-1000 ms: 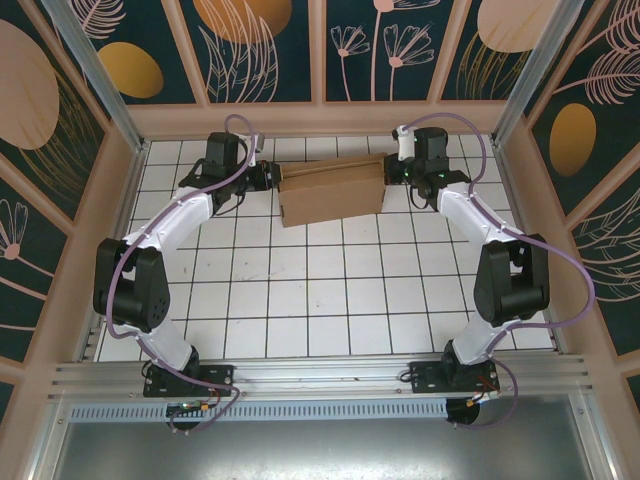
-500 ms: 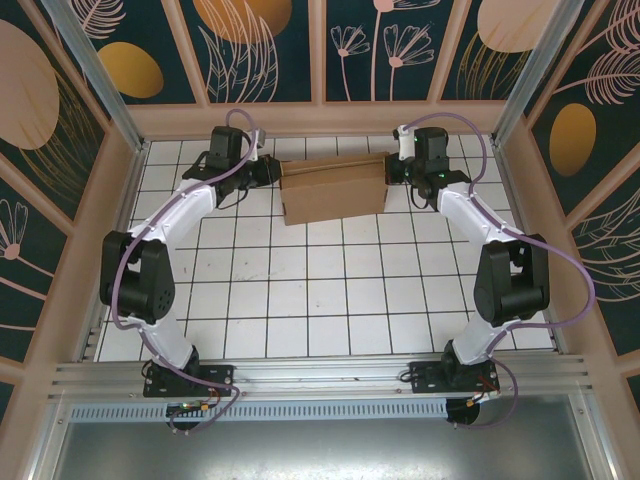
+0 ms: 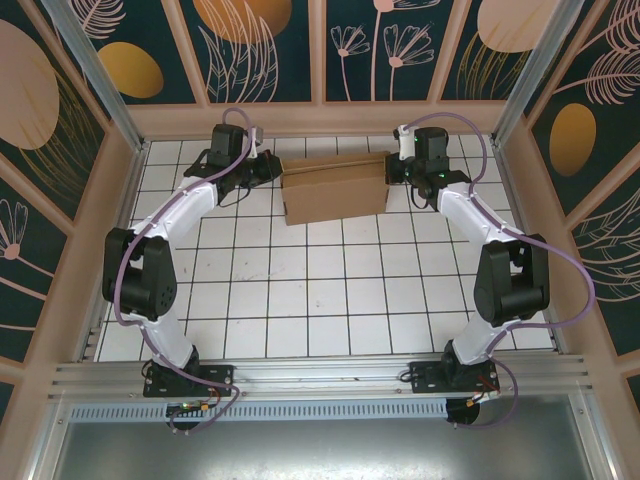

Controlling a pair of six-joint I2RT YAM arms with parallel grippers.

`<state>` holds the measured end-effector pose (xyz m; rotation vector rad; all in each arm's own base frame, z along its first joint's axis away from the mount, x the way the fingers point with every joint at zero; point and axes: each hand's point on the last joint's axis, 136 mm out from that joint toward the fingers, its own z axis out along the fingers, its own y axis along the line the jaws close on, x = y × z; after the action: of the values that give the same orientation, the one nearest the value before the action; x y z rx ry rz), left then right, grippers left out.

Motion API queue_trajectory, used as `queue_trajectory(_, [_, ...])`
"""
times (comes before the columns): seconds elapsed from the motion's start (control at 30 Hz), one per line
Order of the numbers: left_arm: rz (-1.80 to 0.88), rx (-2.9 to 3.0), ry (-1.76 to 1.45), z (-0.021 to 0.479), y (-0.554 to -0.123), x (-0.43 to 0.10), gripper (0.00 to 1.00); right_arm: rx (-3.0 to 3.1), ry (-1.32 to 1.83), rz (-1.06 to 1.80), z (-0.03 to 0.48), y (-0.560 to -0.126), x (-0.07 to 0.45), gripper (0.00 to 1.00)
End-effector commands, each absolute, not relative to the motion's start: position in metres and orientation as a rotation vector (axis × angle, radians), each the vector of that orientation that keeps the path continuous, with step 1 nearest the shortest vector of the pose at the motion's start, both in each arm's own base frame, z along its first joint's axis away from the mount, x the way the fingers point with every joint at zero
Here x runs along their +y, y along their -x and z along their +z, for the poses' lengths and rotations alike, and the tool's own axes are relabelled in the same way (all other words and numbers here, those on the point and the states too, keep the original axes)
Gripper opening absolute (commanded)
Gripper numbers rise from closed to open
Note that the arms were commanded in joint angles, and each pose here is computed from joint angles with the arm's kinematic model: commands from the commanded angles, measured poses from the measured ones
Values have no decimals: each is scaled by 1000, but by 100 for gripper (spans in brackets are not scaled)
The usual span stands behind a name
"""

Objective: Fold the paper box

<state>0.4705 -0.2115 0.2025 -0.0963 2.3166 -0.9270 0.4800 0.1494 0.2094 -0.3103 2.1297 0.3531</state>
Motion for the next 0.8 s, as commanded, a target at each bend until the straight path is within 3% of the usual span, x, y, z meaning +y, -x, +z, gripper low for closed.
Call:
queue_trajectory(0.0, [-1091, 2347, 85, 201, -463, -236, 8, 2114, 360, 381, 213, -470, 160, 0])
queue_trajectory(0.77, [-1287, 2348, 63, 205, -466, -258, 9, 2114, 361, 382, 209, -468, 160, 0])
